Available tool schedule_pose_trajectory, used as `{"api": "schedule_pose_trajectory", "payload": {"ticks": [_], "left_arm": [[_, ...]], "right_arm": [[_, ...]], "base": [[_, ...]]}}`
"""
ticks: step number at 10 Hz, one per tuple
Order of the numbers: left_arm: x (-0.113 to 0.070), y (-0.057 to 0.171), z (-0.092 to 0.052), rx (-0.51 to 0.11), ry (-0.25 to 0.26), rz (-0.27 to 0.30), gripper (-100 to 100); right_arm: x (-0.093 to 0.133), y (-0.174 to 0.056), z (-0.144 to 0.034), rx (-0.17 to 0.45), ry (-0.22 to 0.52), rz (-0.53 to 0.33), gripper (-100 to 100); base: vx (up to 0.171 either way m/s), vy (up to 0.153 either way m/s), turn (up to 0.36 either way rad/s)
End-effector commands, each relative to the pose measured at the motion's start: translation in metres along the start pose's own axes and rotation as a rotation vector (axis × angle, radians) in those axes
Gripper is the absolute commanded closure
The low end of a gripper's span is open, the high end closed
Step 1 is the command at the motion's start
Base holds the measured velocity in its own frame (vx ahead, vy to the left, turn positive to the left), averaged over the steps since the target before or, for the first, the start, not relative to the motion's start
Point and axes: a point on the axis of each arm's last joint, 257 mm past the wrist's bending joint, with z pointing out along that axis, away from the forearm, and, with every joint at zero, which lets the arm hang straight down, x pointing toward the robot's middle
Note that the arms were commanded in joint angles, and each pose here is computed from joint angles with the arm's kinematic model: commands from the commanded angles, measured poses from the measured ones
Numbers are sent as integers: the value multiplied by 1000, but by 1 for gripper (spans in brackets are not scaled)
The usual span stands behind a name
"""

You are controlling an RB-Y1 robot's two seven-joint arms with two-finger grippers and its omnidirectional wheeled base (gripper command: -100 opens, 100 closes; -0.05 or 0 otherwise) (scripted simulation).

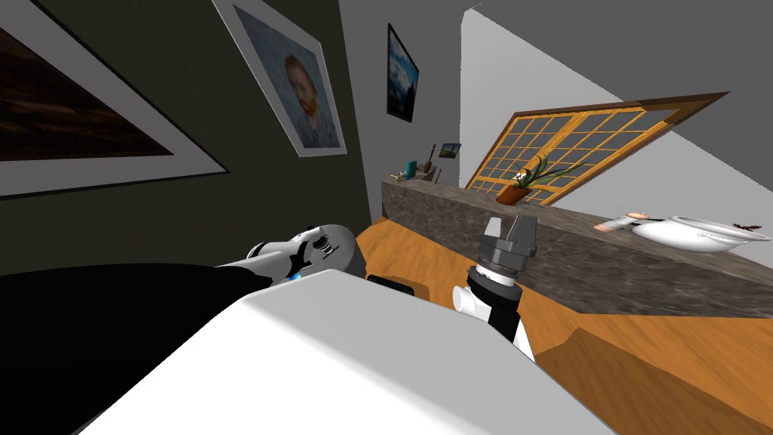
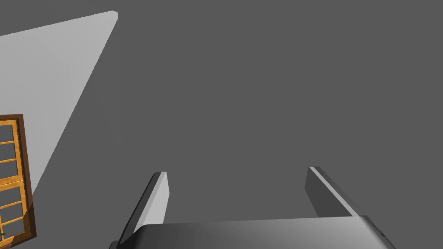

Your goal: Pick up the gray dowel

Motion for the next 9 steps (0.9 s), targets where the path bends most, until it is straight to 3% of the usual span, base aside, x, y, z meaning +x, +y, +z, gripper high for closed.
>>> {"api": "schedule_pose_trajectory", "payload": {"ticks": [1, 3, 4, 5, 6, 8, 9], "left_arm": [[0, 0, 0, 0, 0, 0, 100], [0, 0, 0, 0, 0, 0, 100], [0, 0, 0, 0, 0, 0, 0], [1, -12, -13, 2, -1, -5, 100], [2, -17, -20, 1, -1, -8, 100], [2, -18, -20, 6, 1, -5, 100], [2, -17, -20, 4, 0, -6, 0]], "right_arm": [[0, 0, 0, 0, 0, 0, 0], [0, 0, 0, 0, 0, 0, 0], [0, 0, 0, 0, 0, 0, 0], [0, 0, 0, 0, 0, 0, 0], [0, 0, 0, 0, 0, 0, 0], [0, 0, 0, 0, 0, 0, 0], [0, 0, 0, 0, 0, 0, 0]], "base": [[0, 0, 0], [0, 0, 0], [0, 0, 0], [-30, -34, -36], [-49, -52, -37], [-30, -24, -6], [0, 0, 0]]}}
